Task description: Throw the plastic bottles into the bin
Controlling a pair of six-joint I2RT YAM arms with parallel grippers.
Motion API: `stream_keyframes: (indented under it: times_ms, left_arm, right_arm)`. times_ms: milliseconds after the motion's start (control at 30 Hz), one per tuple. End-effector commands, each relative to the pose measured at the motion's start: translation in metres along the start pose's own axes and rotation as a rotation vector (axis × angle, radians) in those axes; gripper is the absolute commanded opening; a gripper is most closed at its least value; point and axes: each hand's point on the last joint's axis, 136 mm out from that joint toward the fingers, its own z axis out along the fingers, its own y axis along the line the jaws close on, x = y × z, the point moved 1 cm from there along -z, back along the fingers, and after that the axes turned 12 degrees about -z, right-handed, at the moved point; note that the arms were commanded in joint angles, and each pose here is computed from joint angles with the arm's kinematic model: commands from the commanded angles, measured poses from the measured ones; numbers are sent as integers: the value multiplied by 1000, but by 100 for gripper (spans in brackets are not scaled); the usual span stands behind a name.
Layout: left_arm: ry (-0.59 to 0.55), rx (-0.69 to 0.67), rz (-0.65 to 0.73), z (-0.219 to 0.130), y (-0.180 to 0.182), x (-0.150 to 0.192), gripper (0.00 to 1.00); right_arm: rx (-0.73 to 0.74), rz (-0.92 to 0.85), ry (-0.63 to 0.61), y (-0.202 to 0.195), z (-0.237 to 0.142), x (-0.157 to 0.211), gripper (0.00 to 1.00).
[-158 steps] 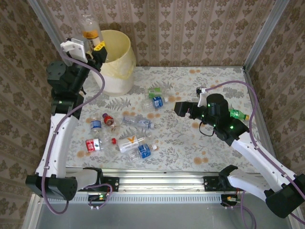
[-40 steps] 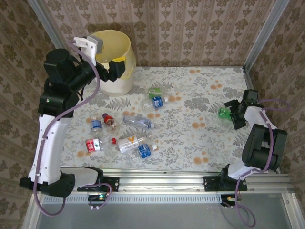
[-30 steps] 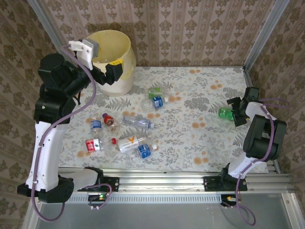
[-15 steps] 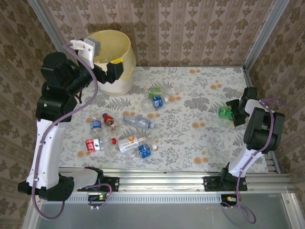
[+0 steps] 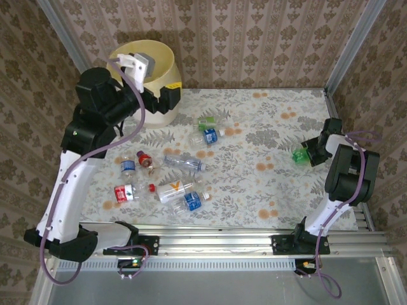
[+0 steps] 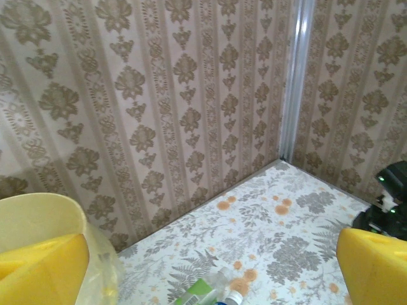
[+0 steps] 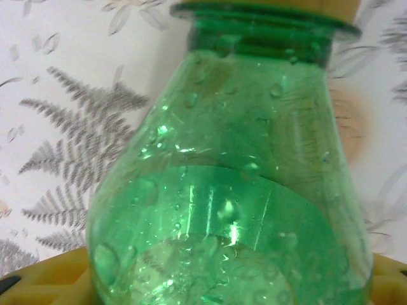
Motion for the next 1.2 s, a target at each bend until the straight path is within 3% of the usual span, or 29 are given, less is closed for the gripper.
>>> stream_keyframes:
  times_ms: [0, 200, 733, 1167]
  left_arm:
    - [-25, 35, 25, 1, -11, -3, 100]
    - [3, 72, -26, 11, -14, 15, 100]
    - [78, 212, -151, 33, -32, 69, 100]
    - [155, 302, -214, 53, -55, 111, 100]
  right_arm:
    - [-108, -78, 30, 29, 4, 19, 53]
    - [-196, -149, -9, 57, -19, 28, 46]
    - [-509, -433, -158, 160, -133, 59, 44]
    - [-777, -591, -268, 208, -224, 84, 44]
